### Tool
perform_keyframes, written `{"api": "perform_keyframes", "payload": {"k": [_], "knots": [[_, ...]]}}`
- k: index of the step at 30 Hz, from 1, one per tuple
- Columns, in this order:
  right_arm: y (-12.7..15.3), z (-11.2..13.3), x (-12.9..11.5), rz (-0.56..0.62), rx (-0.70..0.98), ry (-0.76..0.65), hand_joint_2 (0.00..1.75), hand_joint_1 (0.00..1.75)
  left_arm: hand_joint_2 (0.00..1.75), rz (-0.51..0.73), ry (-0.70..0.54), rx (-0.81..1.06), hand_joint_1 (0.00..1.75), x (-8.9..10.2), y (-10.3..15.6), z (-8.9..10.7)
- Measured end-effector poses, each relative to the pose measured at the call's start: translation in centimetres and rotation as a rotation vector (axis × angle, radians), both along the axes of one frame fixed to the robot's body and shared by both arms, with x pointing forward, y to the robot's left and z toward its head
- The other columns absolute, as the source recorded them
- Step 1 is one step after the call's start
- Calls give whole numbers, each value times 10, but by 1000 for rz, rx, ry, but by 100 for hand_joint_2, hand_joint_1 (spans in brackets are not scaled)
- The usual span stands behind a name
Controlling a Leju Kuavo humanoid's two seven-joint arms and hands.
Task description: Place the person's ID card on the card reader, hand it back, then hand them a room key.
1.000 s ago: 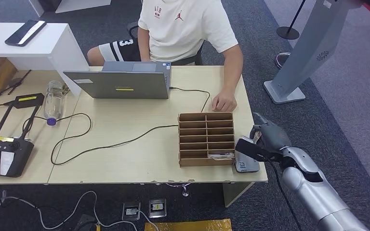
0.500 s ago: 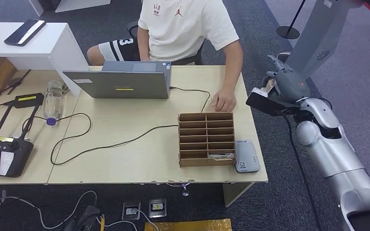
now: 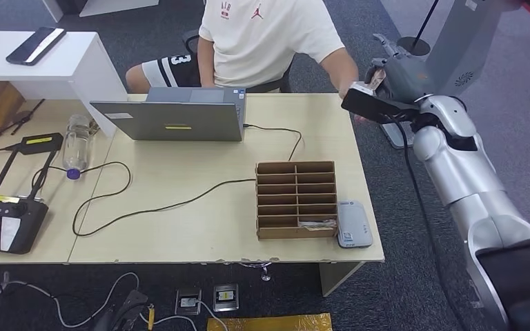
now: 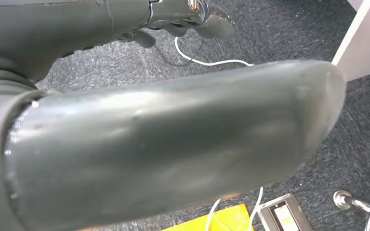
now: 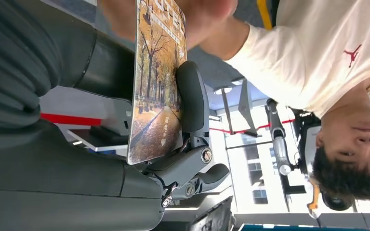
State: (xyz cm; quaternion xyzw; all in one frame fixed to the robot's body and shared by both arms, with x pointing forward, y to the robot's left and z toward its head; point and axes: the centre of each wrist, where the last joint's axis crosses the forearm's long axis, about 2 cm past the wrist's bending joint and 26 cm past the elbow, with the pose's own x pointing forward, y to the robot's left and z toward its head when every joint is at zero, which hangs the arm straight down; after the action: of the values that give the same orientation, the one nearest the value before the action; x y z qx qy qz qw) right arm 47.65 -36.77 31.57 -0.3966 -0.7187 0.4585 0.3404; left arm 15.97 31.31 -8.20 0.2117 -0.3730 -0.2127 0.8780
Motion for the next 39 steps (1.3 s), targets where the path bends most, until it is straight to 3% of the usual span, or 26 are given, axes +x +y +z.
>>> {"api": "perform_keyframes", "payload": {"k": [11,12,15,16,26,35,39], "knots": [[29,-21,11,24,16,102,175,173,0,5,-1,-2,0,1,0,0],[31,-23,11,25,17,108,175,138,0,7,-1,-3,0,0,0,0],[35,-29,11,25,19,120,175,9,0,13,3,-4,0,-2,0,-1],[36,-31,11,23,20,121,175,0,0,16,5,-5,0,-3,0,-1],[40,-40,11,23,104,111,175,0,0,34,4,-5,0,-12,0,-4],[42,-35,11,114,412,223,175,0,0,47,7,-10,0,-21,0,-7],[44,-40,3,167,671,353,175,0,0,58,14,-14,0,-23,1,-7]]}}
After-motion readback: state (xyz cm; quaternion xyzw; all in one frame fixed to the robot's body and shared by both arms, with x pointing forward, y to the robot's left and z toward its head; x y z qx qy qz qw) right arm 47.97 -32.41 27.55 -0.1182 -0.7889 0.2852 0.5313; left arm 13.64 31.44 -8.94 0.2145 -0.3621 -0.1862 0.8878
